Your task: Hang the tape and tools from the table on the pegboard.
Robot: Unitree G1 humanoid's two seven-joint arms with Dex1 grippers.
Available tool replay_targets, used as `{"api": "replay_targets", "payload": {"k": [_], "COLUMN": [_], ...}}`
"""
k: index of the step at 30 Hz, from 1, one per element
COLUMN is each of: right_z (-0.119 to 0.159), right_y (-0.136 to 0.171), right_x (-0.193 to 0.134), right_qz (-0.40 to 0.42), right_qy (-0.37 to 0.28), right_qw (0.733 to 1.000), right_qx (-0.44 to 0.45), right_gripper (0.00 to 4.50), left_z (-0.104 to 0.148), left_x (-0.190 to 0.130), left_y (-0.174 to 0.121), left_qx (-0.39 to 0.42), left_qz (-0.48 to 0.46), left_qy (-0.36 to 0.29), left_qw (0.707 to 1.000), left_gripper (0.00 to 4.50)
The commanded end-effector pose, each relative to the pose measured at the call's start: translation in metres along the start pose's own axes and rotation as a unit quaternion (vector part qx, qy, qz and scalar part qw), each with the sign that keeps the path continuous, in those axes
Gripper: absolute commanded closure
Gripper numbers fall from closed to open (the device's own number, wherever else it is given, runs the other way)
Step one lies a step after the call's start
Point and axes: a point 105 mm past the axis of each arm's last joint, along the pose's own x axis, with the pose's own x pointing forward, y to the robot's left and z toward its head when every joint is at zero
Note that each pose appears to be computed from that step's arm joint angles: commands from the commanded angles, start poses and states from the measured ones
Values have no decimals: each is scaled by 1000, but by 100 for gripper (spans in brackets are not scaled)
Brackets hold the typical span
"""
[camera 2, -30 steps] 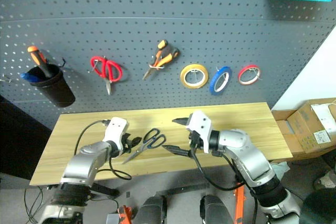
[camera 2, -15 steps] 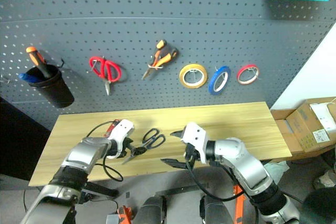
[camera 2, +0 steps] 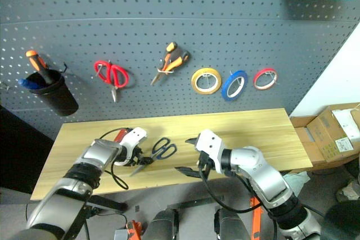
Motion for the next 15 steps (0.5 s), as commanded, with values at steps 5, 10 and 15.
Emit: {"api": "replay_targets", "payload": {"k": [5, 10, 15], "right_z": [11, 11, 17], "right_y": [1, 0, 1], "right_x": [-1, -1, -2], "right_qz": [-5, 0, 4], "right_qy": [-18, -20, -38], "right_qw": [1000, 1000, 999], "right_qx": [-14, -15, -18], "right_gripper": [0, 0, 0], "left_z": [-5, -3, 14], "left_x": [2, 1, -7], "left_y": [-7, -5, -6], "left_qx": [4, 3, 0], "left_qz": [-21, -8, 11], "left_qy": [12, 3, -59], "left_qw": [1000, 1000, 998], "left_gripper": [399, 429, 429]}}
